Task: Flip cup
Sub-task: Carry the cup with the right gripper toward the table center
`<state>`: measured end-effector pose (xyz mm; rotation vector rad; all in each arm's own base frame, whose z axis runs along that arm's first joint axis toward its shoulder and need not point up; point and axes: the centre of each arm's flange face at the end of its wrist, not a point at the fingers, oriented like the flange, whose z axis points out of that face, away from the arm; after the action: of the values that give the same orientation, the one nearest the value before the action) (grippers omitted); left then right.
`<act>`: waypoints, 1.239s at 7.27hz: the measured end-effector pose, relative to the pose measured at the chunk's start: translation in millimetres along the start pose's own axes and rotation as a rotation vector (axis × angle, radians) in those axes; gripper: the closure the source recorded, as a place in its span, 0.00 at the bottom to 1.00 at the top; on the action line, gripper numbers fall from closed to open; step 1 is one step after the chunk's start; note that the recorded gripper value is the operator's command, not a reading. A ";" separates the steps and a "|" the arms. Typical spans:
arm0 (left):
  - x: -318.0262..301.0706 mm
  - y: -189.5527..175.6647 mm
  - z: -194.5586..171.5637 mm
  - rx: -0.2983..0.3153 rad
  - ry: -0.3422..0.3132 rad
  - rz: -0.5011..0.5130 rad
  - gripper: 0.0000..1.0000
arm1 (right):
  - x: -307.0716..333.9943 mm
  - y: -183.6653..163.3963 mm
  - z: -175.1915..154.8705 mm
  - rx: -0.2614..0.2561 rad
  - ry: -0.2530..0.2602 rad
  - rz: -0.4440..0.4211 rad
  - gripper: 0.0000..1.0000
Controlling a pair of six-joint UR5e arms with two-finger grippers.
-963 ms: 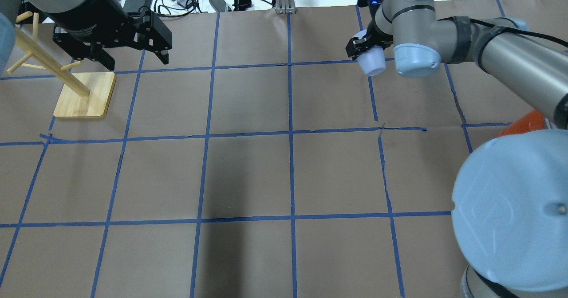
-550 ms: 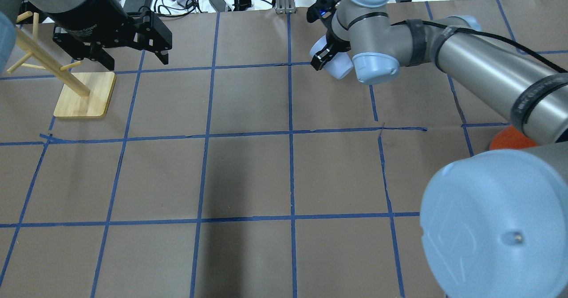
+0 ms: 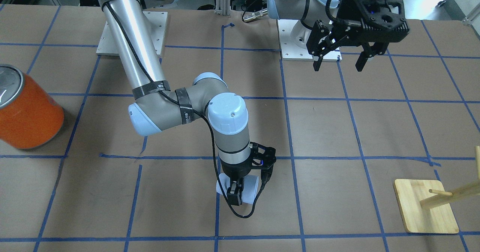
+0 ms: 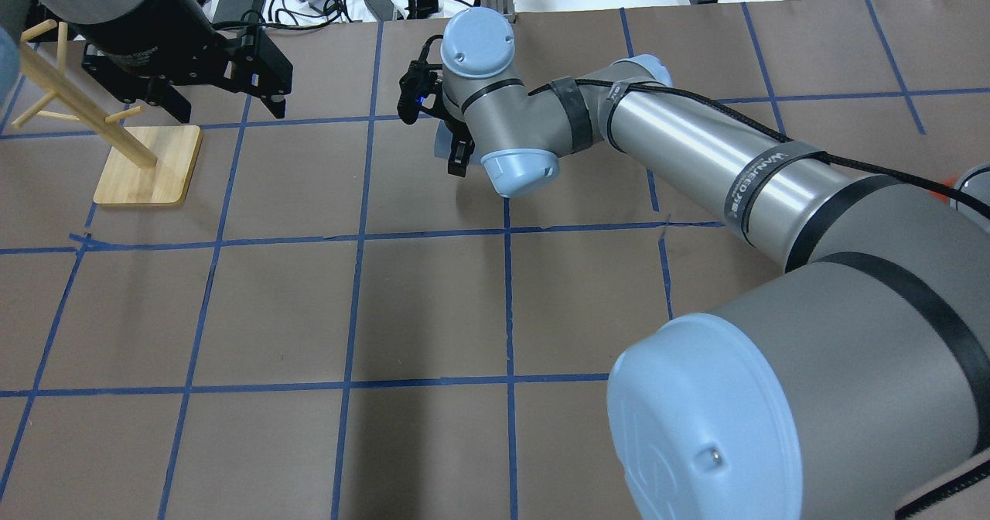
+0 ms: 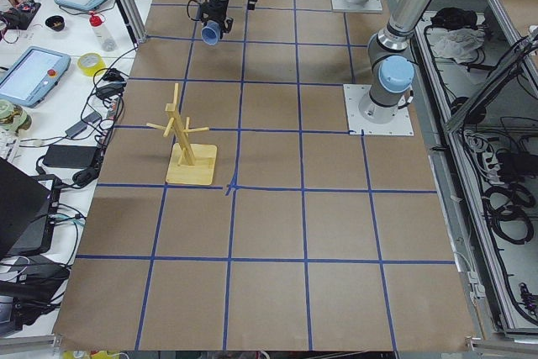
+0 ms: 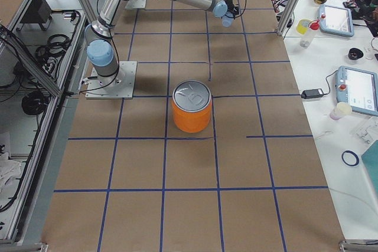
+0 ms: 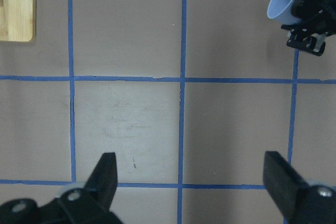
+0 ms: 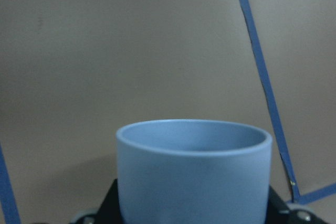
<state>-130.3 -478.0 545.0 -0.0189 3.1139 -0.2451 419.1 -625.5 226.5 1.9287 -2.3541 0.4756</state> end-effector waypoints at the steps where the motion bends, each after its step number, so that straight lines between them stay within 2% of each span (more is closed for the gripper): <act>1: -0.2 0.0 0.0 0.000 0.000 0.004 0.00 | -13.0 -11.7 4.6 0.006 -0.010 -0.045 0.76; 2: -0.4 0.0 -0.1 0.000 0.001 0.004 0.00 | -24.9 -21.4 6.8 0.010 -0.018 -0.076 0.74; 3: -0.6 -0.1 -0.1 0.000 0.002 0.004 0.00 | -32.4 -25.8 9.0 0.013 -0.027 -0.104 0.60; 4: -0.5 -0.2 -0.1 0.000 0.004 0.004 0.00 | -37.1 -28.4 9.5 0.020 -0.035 -0.147 0.39; 5: -0.2 -0.3 -0.2 0.001 0.008 0.004 0.00 | -40.6 -29.3 11.0 0.029 -0.046 -0.181 0.13; 6: 0.1 -0.4 0.0 0.001 0.011 0.004 0.00 | -44.2 -28.1 13.7 0.034 -0.058 -0.196 0.05; 7: 0.3 -0.6 0.5 0.000 0.013 0.005 0.00 | -49.2 -25.9 17.3 0.037 -0.074 -0.200 0.01; 9: 0.2 -0.8 0.8 0.000 0.014 0.005 0.00 | -53.8 -23.9 19.2 0.041 -0.088 -0.196 0.00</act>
<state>-130.4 -478.8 544.4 -0.0100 3.1277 -0.2458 456.6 -583.9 200.0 2.2141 -2.1885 0.4356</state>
